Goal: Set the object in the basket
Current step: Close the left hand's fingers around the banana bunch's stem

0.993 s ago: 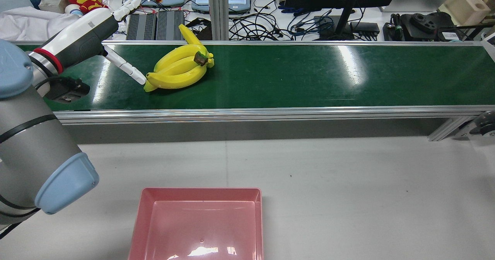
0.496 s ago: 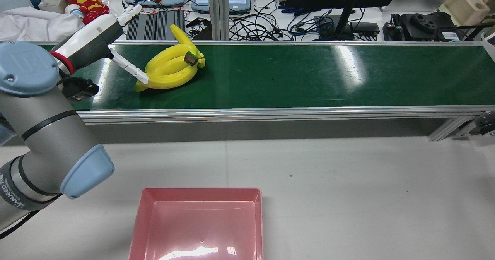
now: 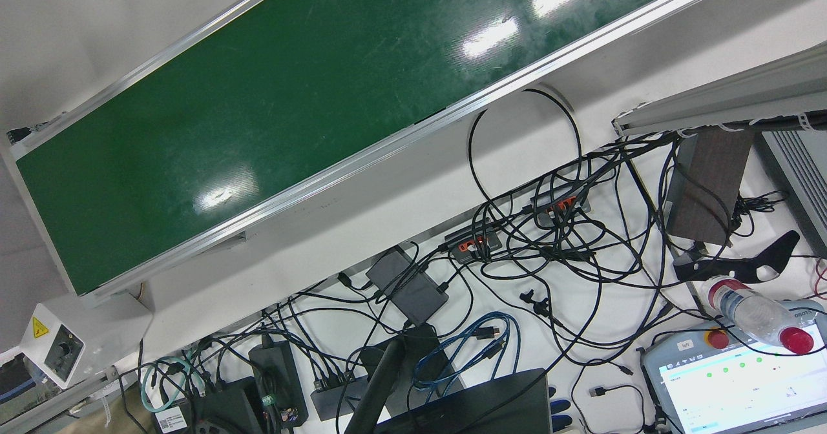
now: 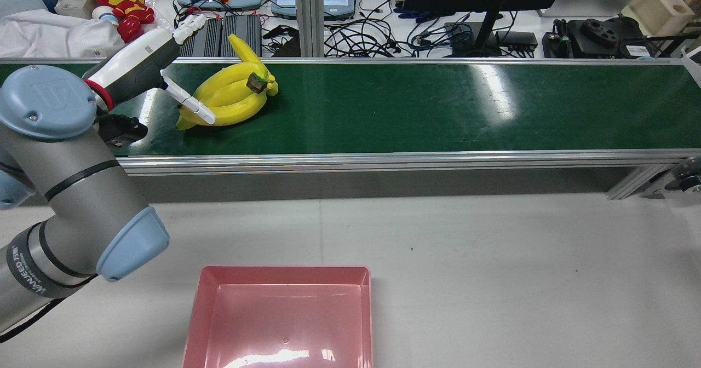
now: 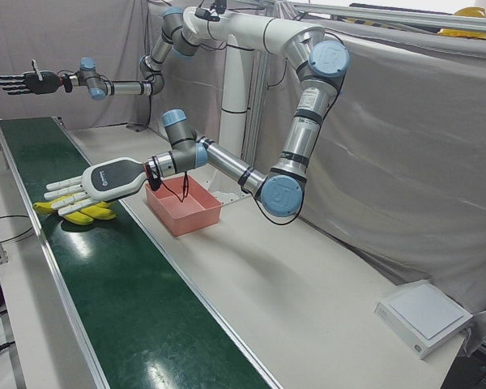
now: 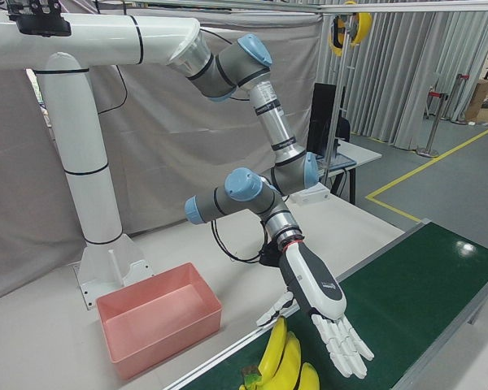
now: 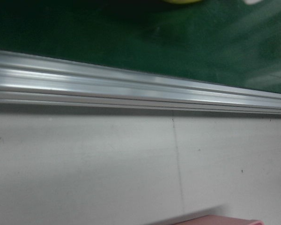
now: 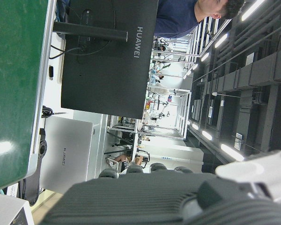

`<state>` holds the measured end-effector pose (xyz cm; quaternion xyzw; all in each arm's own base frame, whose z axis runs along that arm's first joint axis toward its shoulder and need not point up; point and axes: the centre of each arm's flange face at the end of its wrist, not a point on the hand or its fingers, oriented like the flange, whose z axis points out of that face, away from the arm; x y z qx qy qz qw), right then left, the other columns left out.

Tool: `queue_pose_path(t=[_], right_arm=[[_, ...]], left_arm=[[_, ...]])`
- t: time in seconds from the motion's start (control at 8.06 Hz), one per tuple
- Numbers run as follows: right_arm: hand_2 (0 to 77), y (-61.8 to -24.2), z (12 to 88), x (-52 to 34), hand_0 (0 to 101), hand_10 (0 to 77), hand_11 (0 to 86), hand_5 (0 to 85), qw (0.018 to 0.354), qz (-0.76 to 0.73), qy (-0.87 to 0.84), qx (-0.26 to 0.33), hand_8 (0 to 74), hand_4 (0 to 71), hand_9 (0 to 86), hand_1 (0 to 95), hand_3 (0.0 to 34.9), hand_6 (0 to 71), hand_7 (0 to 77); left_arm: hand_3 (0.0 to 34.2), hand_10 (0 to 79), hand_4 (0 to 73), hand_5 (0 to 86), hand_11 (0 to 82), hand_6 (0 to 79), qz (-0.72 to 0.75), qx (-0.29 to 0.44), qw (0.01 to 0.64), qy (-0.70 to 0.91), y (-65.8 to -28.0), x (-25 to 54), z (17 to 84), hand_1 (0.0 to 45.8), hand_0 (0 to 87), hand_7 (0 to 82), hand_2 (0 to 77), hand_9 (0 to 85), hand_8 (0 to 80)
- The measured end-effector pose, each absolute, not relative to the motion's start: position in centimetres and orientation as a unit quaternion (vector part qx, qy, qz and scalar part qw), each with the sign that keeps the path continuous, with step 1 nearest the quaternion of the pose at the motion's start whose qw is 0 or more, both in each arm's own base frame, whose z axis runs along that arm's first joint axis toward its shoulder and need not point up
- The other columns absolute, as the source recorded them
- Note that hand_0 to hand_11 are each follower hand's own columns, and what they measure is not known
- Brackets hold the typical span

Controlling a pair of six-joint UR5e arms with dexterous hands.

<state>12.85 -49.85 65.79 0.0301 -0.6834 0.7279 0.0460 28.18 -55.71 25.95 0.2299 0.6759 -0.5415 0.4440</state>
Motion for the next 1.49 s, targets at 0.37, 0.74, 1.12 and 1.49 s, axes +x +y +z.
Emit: queue_pose_path(t=[0.37, 0.74, 1.12, 1.49], right_arm=[[0.5, -49.8, 65.8, 12.9, 0, 0.0, 0.0, 0.0, 0.046, 0.728, -0.683, 0.03, 0.0, 0.0, 0.0, 0.0, 0.0, 0.0, 0.5], [0.5, -49.8, 65.8, 12.9, 0, 0.0, 0.0, 0.0, 0.046, 0.728, -0.683, 0.03, 0.0, 0.0, 0.0, 0.0, 0.0, 0.0, 0.5], [1.1, -49.8, 65.8, 12.9, 0, 0.0, 0.0, 0.0, 0.046, 0.728, -0.683, 0.03, 0.0, 0.0, 0.0, 0.0, 0.0, 0.0, 0.5], [0.5, -49.8, 65.8, 12.9, 0, 0.0, 0.0, 0.0, 0.046, 0.728, -0.683, 0.03, 0.0, 0.0, 0.0, 0.0, 0.0, 0.0, 0.5]], left_arm=[[3.0, 0.5, 6.0, 3.8, 1.1, 0.0, -0.54, 0.228, 0.445, 0.677, -55.7, 29.0, 26.0, 17.5, 61.4, 0.5, 0.5, 4.4, 3.8], [3.8, 0.5, 5.5, 2.2, 1.1, 0.0, -0.546, 0.229, 0.455, 0.666, -57.0, 30.3, 28.0, 17.5, 61.2, 0.5, 0.5, 4.4, 3.8], [3.1, 0.5, 6.5, 5.4, 1.1, 0.0, -0.548, 0.229, 0.46, 0.66, -58.0, 31.4, 29.6, 17.5, 61.2, 0.5, 0.5, 4.4, 3.8], [0.9, 1.1, 11.4, 9.8, 1.1, 1.6, -0.549, 0.229, 0.463, 0.656, -58.3, 31.7, 30.4, 20.2, 63.7, 0.0, 0.5, 7.6, 4.9]])
